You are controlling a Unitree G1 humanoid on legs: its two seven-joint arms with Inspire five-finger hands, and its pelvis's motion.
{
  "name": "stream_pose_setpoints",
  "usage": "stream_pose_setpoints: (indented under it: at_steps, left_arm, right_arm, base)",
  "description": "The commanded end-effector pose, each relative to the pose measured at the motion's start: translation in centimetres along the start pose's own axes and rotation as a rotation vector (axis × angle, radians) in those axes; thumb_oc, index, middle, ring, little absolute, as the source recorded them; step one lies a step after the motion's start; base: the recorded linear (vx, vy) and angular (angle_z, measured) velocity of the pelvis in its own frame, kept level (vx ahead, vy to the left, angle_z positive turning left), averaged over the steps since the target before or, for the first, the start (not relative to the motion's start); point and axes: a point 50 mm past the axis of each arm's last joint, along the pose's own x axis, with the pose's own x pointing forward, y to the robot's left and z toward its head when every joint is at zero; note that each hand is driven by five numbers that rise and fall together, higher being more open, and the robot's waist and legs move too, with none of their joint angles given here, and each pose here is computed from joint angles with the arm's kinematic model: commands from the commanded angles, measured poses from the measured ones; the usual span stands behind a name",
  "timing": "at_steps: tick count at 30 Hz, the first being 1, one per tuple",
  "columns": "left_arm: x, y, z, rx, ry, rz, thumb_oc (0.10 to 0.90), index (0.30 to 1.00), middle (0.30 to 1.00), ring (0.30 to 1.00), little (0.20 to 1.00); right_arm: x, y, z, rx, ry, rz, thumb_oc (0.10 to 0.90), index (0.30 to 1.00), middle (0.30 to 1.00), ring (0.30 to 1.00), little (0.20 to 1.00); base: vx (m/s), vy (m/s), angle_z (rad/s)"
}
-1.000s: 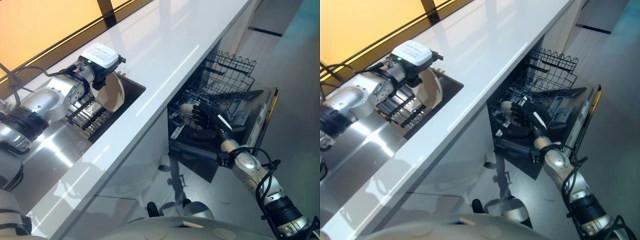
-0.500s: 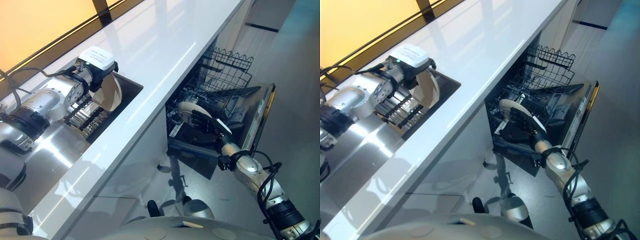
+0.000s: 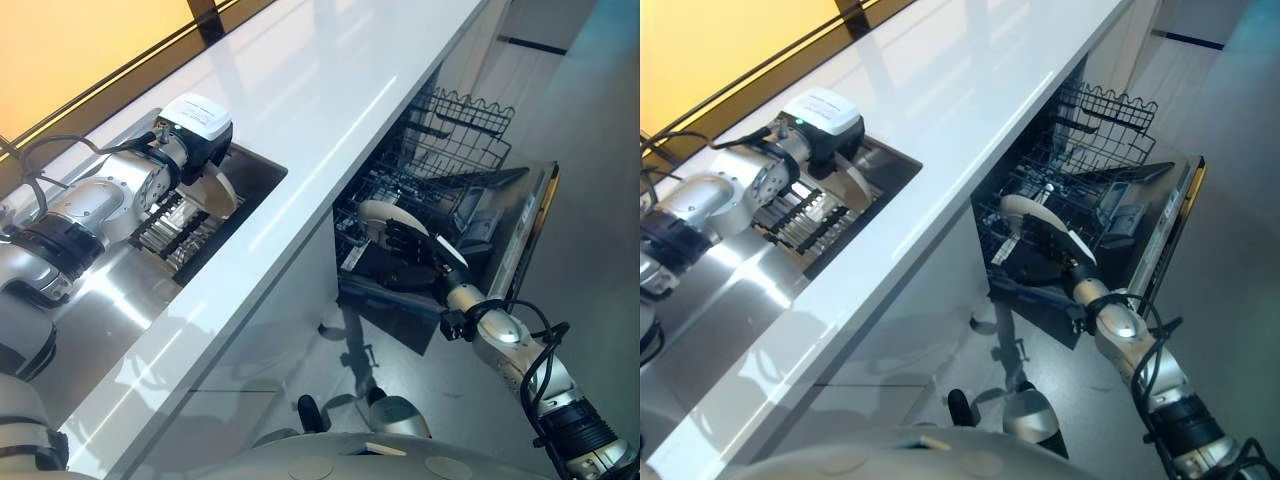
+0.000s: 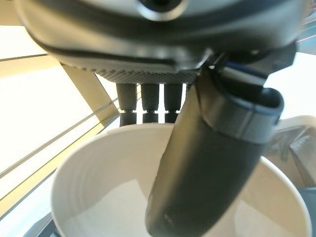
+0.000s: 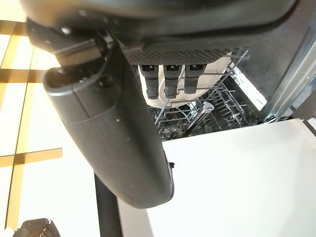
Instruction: Pick up plates and place into dishwasher.
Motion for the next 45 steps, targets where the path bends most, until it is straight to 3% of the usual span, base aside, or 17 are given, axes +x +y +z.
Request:
stream_pose_setpoints:
  at_steps: [1, 19, 29, 36, 41, 45]
  left_arm:
    - [-0.1, 4.9, -2.9, 0.056, 0.123, 0.171, 0.1, 0.3, 0.3, 0.3, 0.2]
    - [-3.9, 10.5, -3.3, -0.064, 0.06, 0.594, 0.1, 0.3, 0.3, 0.3, 0.2]
    - [-8.0, 13.7, -5.3, 0.042, 0.07, 0.714, 0.1, 0.3, 0.3, 0.3, 0.2]
    - [-10.6, 16.2, -5.6, 0.111, 0.021, 0.852, 0.1, 0.3, 0.3, 0.3, 0.2]
    - [-11.4, 17.1, -2.9, 0.101, -0.116, 0.972, 0.1, 0.3, 0.3, 0.3, 0.2]
    - [-11.7, 17.0, -0.8, 0.069, -0.212, 1.045, 0.1, 0.3, 0.3, 0.3, 0.2]
  right_arm:
    - [-0.1, 0.2, 6.5, -0.022, -0.303, 0.03, 0.8, 0.9, 0.9, 0.9, 0.9]
    - [-0.2, -0.3, 8.7, -0.036, -0.429, -0.049, 0.8, 0.9, 0.9, 0.9, 0.9]
    - [-1.0, -4.9, 8.0, -0.117, -0.394, -0.344, 0.8, 0.9, 0.9, 0.9, 0.9]
    - [-3.1, -10.5, 4.8, -0.121, -0.297, -0.713, 0.8, 0.9, 0.9, 0.9, 0.9]
    - [-4.6, -12.4, 8.7, -0.119, -0.554, -0.966, 0.8, 0.9, 0.9, 0.9, 0.9]
    - [-5.6, -10.9, 14.3, -0.209, -0.895, -0.98, 0.8, 0.9, 0.9, 0.9, 0.9]
  base:
    - [-0.06, -0.03, 0.05]
    - [-0.07, -0.038, 0.1]
    - [-0.06, -0.016, 0.06]
    - [-0.05, -0.009, 0.04]
    - [-0.05, -0.019, 0.07]
    - [-0.01, -0.005, 0.02]
